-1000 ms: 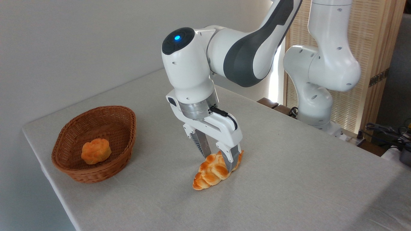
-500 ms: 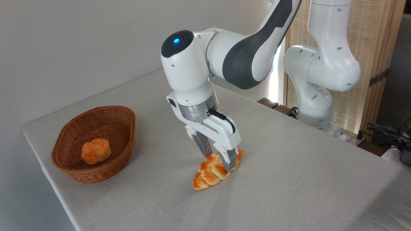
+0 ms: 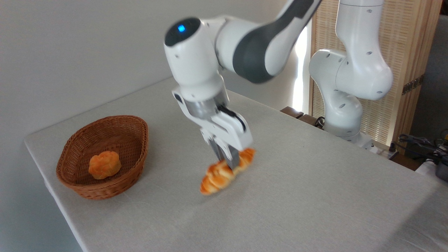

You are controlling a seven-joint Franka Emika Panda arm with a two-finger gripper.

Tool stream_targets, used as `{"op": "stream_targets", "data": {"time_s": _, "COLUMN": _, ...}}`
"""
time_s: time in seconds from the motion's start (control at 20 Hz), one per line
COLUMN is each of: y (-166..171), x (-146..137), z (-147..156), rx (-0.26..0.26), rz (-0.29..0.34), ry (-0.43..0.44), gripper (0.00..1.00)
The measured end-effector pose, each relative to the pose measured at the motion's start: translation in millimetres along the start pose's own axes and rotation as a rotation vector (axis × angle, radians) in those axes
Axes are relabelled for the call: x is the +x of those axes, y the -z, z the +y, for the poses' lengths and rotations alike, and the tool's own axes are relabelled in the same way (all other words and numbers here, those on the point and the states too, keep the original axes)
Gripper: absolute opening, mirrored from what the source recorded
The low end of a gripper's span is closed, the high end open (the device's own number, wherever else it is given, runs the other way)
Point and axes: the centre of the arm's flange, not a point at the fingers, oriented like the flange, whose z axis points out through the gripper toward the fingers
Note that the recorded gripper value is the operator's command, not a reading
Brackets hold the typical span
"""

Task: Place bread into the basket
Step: 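Lift the braided roll and carry it over the wicker basket, then lower the roll into the basket and open the gripper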

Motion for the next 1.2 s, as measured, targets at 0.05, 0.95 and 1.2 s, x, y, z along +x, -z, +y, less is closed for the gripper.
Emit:
{"op": "stream_targets", "data": {"time_s": 0.05, "y": 19, "x": 9, "z": 10, "rx": -0.019, "rz": 0.016, "ry": -0.016, "gripper": 0.23}}
{"op": "stream_targets", "data": {"time_s": 0.95, "y": 10, "x": 298, "z": 163, "rx": -0.011, "rz": 0.453, "ry": 0.193, "gripper": 0.83}}
{"op": "stream_targets", "data": {"time_s": 1.2, "y": 8, "x": 297, "z": 162, "rx": 0.027, "rz": 0.438, "ry": 0.174, "gripper": 1.00}}
